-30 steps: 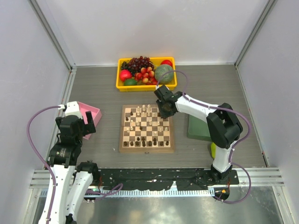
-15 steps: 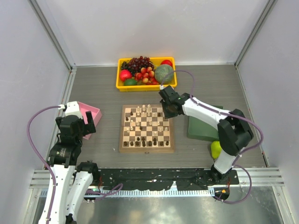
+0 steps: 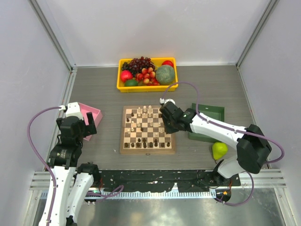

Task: Set up the chess pieces on the board

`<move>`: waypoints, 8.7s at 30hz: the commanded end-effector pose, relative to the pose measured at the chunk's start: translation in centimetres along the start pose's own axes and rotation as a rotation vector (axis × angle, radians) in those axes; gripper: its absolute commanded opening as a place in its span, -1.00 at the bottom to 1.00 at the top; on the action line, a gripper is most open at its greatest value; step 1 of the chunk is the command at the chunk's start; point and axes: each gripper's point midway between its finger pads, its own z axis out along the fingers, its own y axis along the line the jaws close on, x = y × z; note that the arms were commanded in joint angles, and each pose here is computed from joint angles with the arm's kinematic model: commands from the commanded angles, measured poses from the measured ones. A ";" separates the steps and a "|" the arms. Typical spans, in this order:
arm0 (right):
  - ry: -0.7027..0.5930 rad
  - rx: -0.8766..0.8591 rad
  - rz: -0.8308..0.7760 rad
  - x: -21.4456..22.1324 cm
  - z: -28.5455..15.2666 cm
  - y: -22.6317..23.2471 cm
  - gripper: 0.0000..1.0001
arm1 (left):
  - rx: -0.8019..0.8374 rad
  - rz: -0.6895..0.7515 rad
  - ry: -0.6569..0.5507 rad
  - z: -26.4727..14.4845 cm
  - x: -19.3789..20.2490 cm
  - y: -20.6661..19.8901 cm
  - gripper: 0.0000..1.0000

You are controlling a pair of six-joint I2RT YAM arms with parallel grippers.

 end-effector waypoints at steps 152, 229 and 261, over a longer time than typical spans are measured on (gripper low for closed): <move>-0.165 0.026 0.021 -11.6 1.3 -0.6 -0.62 | 0.011 -0.017 -0.033 0.2 -0.9 -0.3 0.98; -0.017 -0.005 -0.033 2.5 2.1 4.4 -0.37 | 0.026 -0.011 -0.018 0.4 -0.7 -0.6 0.98; -0.171 -0.188 -0.082 -5.9 -1.2 10.7 -0.12 | 0.022 -0.014 -0.030 0.1 -0.9 -0.5 0.98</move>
